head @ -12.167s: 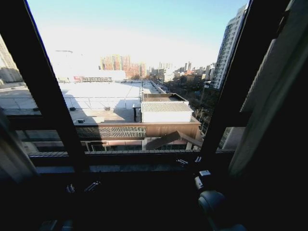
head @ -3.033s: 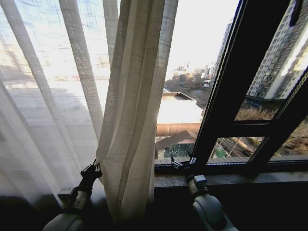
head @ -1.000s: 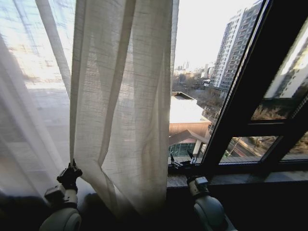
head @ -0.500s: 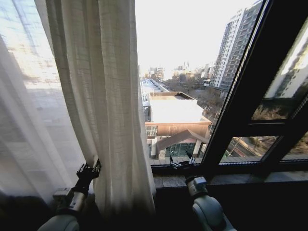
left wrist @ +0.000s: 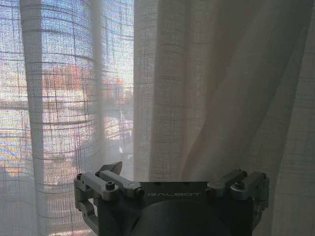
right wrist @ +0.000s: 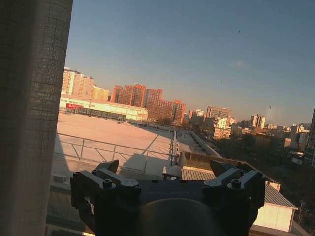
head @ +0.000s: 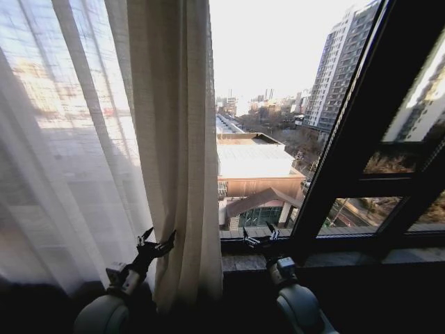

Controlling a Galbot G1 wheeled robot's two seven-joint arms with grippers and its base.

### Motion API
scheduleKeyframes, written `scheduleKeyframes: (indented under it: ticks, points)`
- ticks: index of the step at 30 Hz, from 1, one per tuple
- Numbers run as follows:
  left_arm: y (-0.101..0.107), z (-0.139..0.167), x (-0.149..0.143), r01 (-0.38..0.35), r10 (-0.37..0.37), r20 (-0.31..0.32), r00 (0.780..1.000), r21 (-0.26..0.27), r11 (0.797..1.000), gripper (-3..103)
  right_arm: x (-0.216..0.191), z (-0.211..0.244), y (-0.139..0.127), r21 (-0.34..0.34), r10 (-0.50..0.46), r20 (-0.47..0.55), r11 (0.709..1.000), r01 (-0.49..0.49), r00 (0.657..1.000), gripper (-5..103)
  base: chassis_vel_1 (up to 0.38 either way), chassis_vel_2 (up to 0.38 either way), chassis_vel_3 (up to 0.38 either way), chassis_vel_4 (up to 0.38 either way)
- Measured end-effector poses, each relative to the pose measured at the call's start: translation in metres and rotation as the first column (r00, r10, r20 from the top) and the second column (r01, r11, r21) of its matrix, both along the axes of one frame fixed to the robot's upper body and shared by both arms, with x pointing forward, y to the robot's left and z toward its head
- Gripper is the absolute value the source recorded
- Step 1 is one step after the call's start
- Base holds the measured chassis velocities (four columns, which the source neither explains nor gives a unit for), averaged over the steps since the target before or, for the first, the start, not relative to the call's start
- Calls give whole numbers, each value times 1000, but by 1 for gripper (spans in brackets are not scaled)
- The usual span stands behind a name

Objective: Open the curtains by pulling them apart, changing their state from closed to fully open.

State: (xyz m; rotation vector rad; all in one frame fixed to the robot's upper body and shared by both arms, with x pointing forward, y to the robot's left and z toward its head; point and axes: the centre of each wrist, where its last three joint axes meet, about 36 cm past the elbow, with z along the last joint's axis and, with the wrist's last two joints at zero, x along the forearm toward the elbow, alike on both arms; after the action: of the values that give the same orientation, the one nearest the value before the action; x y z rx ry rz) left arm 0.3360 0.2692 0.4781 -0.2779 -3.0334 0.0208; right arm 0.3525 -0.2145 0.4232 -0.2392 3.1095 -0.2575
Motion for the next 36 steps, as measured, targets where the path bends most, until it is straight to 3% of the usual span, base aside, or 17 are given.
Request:
scheduleKeyframes:
  ticks: [5,11,17,19,23,24,28,30,31,32,34,35,36]
  points:
    - [-3,-4,17,6,-6,4,1000,-8,1000,103,-1,-1,2,-4,10,-5,1000,-10,1000,100,0,0,0,0]
    - [-6,-10,33,12,-11,8,1000,-13,1000,77,-4,-4,7,-4,18,-15,1000,-19,1000,100,0,0,0,0]
    - [0,-9,33,3,-3,13,1000,-1,1000,61,-4,-3,5,-7,14,-14,1000,-15,1000,100,0,0,0,0]
    - [3,-7,32,-3,2,14,1000,5,1000,50,-4,-1,5,-7,11,-9,1000,-11,1000,100,0,0,0,0]
    - [6,-5,31,-8,8,16,1000,6,1000,40,-5,0,5,-6,5,-5,1000,-5,1000,100,0,0,0,0]
    - [7,-4,31,-9,9,19,1000,7,1000,29,-6,1,5,-5,1,-4,1000,-1,1000,100,0,0,0,0]
    - [7,-2,30,-13,13,22,1000,8,1000,18,-6,2,4,-4,-3,-3,1000,3,1000,100,0,0,0,0]
    - [6,2,28,-79,79,7,997,5,997,7,-6,2,3,-5,-6,-3,1000,6,1000,100,0,0,0,0]
    - [6,4,27,-127,127,1,992,1,992,7,-6,2,3,-6,-6,-3,1000,6,1000,100,0,0,0,0]
    - [6,4,27,-127,127,1,992,1,992,7,-6,2,3,-6,-6,-3,1000,6,1000,100,0,0,0,0]
    - [9,7,26,-234,234,-2,972,-7,972,1,-6,2,2,-9,-5,-3,1000,5,1000,100,0,0,0,0]
    - [15,9,25,-362,362,5,932,-8,932,0,-6,2,3,-9,-3,-3,1000,3,1000,100,0,0,0,0]
    - [21,9,23,-438,438,20,899,3,899,0,-6,2,3,-9,-1,-2,1000,1,1000,100,0,0,0,0]
